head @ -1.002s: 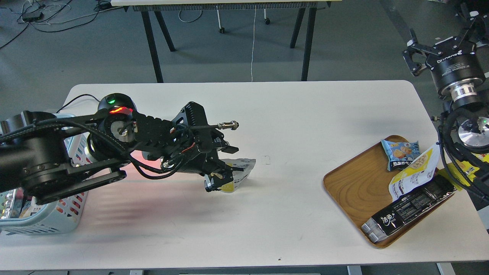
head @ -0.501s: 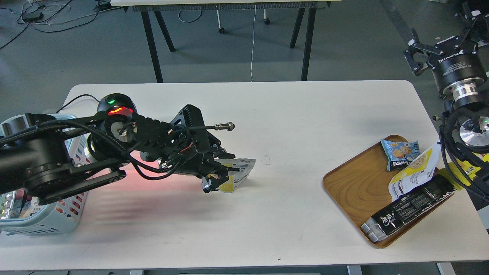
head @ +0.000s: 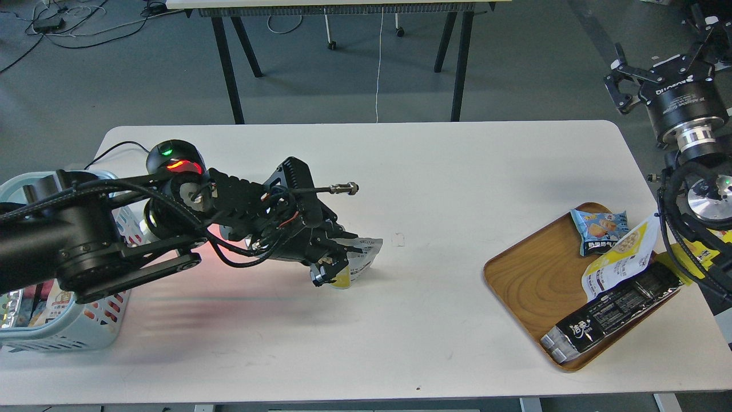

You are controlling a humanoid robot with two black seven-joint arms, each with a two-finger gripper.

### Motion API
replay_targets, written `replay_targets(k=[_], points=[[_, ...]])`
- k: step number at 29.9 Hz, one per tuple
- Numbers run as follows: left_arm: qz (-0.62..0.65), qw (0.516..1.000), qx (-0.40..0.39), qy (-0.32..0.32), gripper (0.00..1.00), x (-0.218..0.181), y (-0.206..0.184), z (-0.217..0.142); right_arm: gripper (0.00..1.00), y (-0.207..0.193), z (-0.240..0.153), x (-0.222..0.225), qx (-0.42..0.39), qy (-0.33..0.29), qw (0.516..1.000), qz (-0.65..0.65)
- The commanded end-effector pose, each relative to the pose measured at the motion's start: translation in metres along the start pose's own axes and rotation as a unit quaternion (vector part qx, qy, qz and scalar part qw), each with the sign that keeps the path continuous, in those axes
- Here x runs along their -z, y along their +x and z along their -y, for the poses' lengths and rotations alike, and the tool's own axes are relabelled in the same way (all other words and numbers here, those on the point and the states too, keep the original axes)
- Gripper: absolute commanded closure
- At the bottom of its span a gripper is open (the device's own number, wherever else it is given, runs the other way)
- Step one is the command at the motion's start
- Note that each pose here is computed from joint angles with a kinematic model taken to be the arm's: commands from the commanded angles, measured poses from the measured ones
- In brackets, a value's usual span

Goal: Scan snack and place in basket
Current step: 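Reach the left gripper to the yellow bag and grasp it, then lift the yellow bag with the left gripper over the scanner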

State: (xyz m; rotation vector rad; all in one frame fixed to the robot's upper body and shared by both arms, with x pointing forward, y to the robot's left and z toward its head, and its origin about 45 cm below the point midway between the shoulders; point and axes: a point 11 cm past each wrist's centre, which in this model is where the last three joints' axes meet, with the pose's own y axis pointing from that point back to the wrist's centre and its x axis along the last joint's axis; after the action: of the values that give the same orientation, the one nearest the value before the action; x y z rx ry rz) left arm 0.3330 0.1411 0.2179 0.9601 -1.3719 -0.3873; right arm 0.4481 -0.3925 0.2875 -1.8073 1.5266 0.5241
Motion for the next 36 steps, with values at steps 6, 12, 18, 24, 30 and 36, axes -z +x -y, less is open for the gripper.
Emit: replay_targets(k=[6,12,18,24,30,36], points=[[-0.002,1.000,0.001,0.000,0.99,0.001,-0.001,0.001,0.01,0.000,0.000,0.000,0.000,0.000,1.000,0.000],[0.004,1.000,-0.007,-0.013,1.00,-0.003,0.005,-0.004,0.01,-0.002,0.002,0.003,0.001,0.002,1.000,-0.002],[0.013,0.999,-0.044,0.008,1.00,0.007,0.019,-0.043,0.01,0.000,0.002,0.017,0.000,0.010,1.000,-0.015],[-0.003,0.998,-0.051,0.031,1.00,0.036,0.010,-0.088,0.01,0.000,0.003,0.020,0.000,0.012,1.000,-0.016],[-0.031,0.996,-0.022,0.084,1.00,0.065,-0.018,-0.113,0.01,0.001,0.002,0.019,-0.002,0.011,1.000,-0.017],[-0.066,0.991,-0.002,0.113,1.00,0.090,-0.041,-0.124,0.01,0.000,0.003,0.020,-0.001,0.012,1.000,-0.017]])
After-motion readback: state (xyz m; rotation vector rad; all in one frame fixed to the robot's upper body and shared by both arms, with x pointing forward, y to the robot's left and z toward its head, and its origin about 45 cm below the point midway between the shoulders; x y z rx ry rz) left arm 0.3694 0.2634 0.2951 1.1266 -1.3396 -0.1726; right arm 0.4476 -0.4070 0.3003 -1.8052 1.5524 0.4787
